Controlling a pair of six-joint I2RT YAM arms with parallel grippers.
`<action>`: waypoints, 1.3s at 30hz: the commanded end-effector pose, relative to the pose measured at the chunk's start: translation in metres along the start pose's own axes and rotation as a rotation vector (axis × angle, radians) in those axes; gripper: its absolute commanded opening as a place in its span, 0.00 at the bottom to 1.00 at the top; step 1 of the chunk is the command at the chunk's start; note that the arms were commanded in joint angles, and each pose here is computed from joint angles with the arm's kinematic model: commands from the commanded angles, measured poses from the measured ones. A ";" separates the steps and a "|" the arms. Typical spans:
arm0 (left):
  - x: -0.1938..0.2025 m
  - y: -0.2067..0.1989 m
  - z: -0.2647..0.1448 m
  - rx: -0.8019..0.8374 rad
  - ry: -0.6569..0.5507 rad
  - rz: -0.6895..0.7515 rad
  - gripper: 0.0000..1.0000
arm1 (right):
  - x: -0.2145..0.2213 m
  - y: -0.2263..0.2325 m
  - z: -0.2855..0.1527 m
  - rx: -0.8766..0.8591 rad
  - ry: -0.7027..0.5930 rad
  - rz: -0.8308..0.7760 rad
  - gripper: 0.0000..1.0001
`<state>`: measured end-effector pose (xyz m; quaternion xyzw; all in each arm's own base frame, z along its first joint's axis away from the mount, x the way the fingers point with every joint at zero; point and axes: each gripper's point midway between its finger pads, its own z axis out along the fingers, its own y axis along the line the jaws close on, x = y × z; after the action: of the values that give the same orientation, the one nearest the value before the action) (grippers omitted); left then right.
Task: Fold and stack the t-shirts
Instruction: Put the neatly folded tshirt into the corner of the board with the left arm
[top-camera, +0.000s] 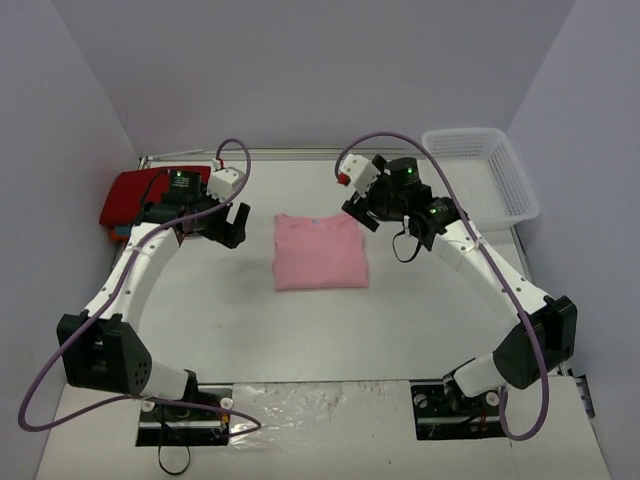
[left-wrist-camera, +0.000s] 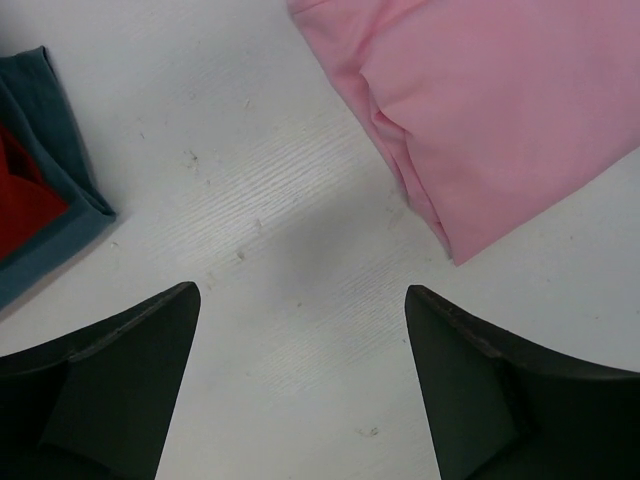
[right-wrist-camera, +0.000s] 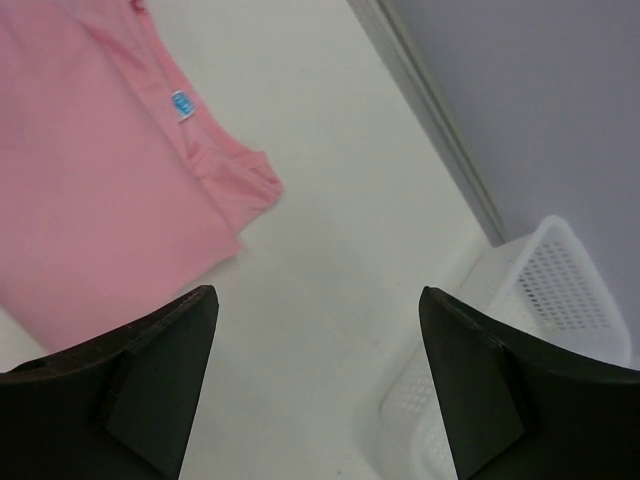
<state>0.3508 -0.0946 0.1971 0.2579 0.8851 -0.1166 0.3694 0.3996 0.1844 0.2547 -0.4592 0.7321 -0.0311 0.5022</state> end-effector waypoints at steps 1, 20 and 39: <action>-0.022 -0.002 -0.006 0.022 -0.074 -0.068 0.81 | 0.017 0.053 0.000 -0.170 0.064 0.053 0.77; 0.006 0.066 -0.060 -0.283 -0.146 -0.122 0.89 | 0.002 0.235 0.077 -0.761 0.207 0.048 0.45; 0.022 0.084 -0.079 -0.366 -0.165 -0.204 0.91 | 0.028 0.318 0.099 -0.835 0.362 -0.178 0.56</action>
<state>0.3323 0.0100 0.2132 0.1027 0.8952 -0.0169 0.4333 0.2675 0.4004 0.0332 -0.6649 0.7113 0.1681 0.1539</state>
